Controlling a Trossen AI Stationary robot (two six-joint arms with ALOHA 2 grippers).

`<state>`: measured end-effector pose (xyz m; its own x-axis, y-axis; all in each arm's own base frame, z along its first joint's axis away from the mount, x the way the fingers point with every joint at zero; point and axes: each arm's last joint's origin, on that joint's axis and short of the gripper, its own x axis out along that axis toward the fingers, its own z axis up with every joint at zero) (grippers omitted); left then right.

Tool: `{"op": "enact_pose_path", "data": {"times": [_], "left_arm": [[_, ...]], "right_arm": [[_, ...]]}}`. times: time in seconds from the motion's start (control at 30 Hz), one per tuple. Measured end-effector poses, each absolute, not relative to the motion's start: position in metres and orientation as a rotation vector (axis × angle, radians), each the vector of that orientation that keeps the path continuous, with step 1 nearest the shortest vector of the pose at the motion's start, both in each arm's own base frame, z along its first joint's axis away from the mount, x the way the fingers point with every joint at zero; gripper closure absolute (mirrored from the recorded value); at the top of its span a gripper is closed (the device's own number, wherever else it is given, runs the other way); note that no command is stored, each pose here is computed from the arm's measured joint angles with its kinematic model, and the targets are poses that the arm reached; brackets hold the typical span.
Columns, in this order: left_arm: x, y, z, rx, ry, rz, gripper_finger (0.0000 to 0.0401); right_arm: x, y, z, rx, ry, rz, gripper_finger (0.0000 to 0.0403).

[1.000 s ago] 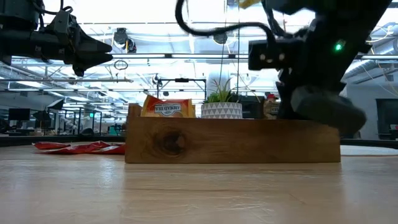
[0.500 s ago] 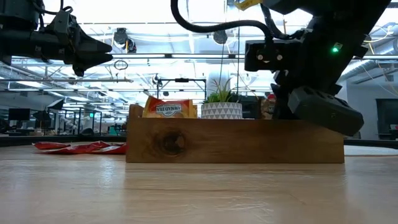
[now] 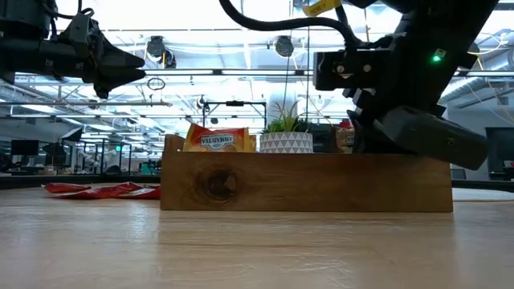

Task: Pick & Place Tea
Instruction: Put the light brown tea bag into the right section of the wooden organizer

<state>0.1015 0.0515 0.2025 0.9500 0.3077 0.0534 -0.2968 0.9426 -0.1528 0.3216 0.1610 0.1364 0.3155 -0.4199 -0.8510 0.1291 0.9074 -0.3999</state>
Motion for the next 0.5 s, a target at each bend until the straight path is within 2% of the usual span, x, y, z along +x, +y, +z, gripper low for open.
{"op": "enact_pose_path", "data": {"times": [0.23, 0.5], "left_arm": [[0.102, 0.052, 0.202, -0.144, -0.077, 0.308, 0.0219], [0.102, 0.052, 0.202, -0.144, -0.077, 0.308, 0.0219]], "right_arm": [[0.333, 0.171, 0.162, -0.249, 1.166, -0.354, 0.0403], [0.341, 0.172, 0.176, -0.351, 1.104, -0.356, 0.0403]]}}
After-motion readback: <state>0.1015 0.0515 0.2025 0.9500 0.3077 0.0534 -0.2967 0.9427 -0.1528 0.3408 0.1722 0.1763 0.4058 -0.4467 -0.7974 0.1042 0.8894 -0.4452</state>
